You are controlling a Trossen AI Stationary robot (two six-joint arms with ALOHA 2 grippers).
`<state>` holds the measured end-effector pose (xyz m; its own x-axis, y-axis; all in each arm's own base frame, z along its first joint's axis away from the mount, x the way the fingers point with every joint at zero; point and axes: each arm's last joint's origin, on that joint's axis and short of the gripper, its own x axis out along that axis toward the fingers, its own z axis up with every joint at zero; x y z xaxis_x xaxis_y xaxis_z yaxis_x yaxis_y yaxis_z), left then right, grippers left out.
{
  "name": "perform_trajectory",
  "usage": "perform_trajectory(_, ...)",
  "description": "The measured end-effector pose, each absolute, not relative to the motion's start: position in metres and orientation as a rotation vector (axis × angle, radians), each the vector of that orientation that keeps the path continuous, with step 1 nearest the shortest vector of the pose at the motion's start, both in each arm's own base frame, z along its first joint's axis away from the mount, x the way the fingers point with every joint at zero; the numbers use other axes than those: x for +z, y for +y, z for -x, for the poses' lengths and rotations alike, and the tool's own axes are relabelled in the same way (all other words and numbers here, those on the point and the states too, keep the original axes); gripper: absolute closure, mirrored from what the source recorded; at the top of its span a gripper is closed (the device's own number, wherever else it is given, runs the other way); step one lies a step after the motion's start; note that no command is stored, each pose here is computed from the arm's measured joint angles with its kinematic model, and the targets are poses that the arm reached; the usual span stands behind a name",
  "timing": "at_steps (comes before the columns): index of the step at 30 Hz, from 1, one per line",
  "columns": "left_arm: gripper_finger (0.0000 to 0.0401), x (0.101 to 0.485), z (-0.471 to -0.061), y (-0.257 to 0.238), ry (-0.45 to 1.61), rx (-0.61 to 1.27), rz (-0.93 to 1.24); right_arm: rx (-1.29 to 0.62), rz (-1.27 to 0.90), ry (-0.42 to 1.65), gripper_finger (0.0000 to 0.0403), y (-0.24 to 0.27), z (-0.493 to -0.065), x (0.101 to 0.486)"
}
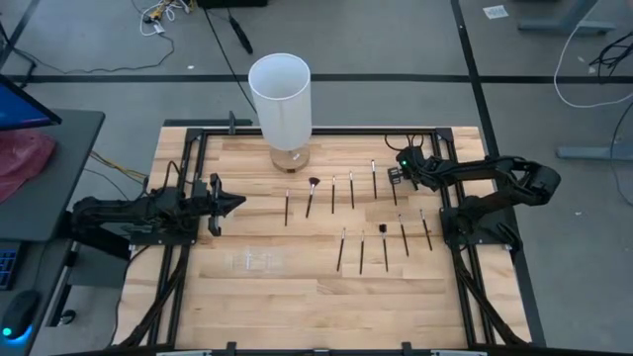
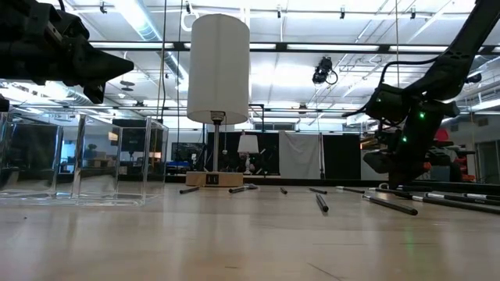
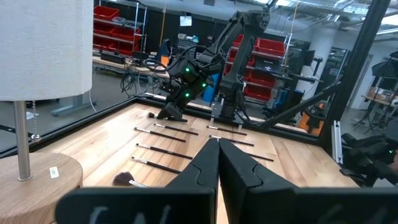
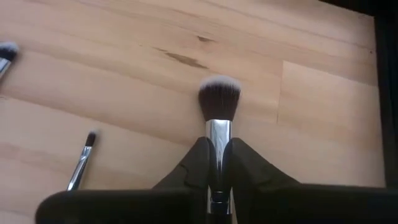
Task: Put items in baskets/containers
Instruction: Put the blush brush in the transparent organizer
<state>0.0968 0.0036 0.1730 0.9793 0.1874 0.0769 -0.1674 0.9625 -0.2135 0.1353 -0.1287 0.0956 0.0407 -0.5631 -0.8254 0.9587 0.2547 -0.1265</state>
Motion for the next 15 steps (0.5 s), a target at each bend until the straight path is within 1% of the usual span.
perform_trajectory(4, 0.0389, 0.173, -0.097, 0.004, -0.096, 0.180, 0.208, -1.219, -0.538, 0.886, 0.0374, -0.123, -0.136, 0.103)
perform_trajectory(8, 0.0389, 0.173, -0.097, 0.004, -0.097, 0.180, 0.208, -1.141, -0.528, 0.855, 0.0375, -0.115, -0.139, 0.113)
perform_trajectory(15, 0.0389, 0.173, -0.097, 0.004, -0.097, 0.180, 0.207, -1.027, -0.427, 0.703, 0.0375, -0.099, -0.153, 0.136)
